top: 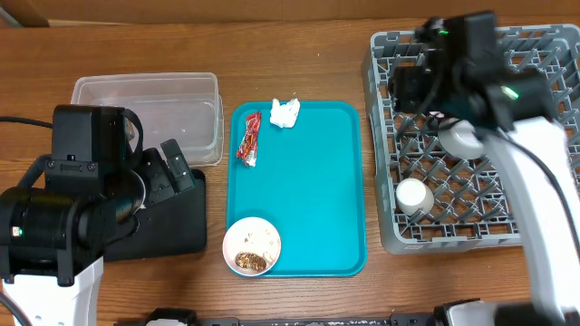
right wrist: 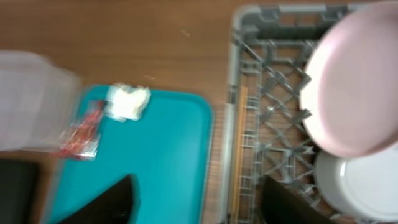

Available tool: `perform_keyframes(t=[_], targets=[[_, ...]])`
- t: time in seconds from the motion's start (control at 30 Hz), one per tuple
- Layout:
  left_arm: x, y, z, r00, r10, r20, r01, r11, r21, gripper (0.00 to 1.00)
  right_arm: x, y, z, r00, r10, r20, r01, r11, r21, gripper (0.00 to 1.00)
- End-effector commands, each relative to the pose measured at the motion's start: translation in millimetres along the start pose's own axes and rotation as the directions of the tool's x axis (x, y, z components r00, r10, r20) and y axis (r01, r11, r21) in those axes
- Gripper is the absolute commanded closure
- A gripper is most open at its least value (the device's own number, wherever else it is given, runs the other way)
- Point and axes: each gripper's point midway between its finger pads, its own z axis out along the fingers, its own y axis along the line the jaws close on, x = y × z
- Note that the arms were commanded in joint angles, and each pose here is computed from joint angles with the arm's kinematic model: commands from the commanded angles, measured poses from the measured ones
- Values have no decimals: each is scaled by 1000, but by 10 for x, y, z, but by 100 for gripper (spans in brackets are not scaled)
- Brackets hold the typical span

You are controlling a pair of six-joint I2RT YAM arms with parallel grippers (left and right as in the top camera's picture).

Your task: Sort waste into correct bins and load items into the dishwasher

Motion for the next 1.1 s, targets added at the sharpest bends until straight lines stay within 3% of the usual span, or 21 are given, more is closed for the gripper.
perform_keyframes(t=[0.0,0.13,0.33,0.53,0.63,0.8,0.93,1.07], targets=[[-41,29,-14,1000,-18,17,19,1000,-16,0,37,390,-470,999,-20,51,29,981,-193,0],[-42,29,-14,1000,-18,17,19,1000,-15,0,262,558,-785,1000,-19,23,25,959,-284,0],[-42,29,-14,1000,-18,17,19,1000,-15,0,504,534,-891,999,-9,-49,-5,962,-272,0],[-42,29,-14,1000,-18,17,19,1000,-15,0,658,217,-932,997,-15,-81,5,994,-114,0],[-42,28,-12,1000,-18,16,19,1000,-16,0,642,225,-1080,994,-112,-16,110,987,-117,0],[-43,28,-8,1000,-18,15,18,1000,-16,0,502,191,-1337,979,-146,144,156,986,-60,0],[-44,27,-1,1000,-18,13,18,1000,-18,0,365,231,-1558,923,-172,344,198,979,-42,0],[-44,27,-2,1000,-18,13,18,1000,-18,0,473,227,-1643,863,-184,470,224,974,-30,0]])
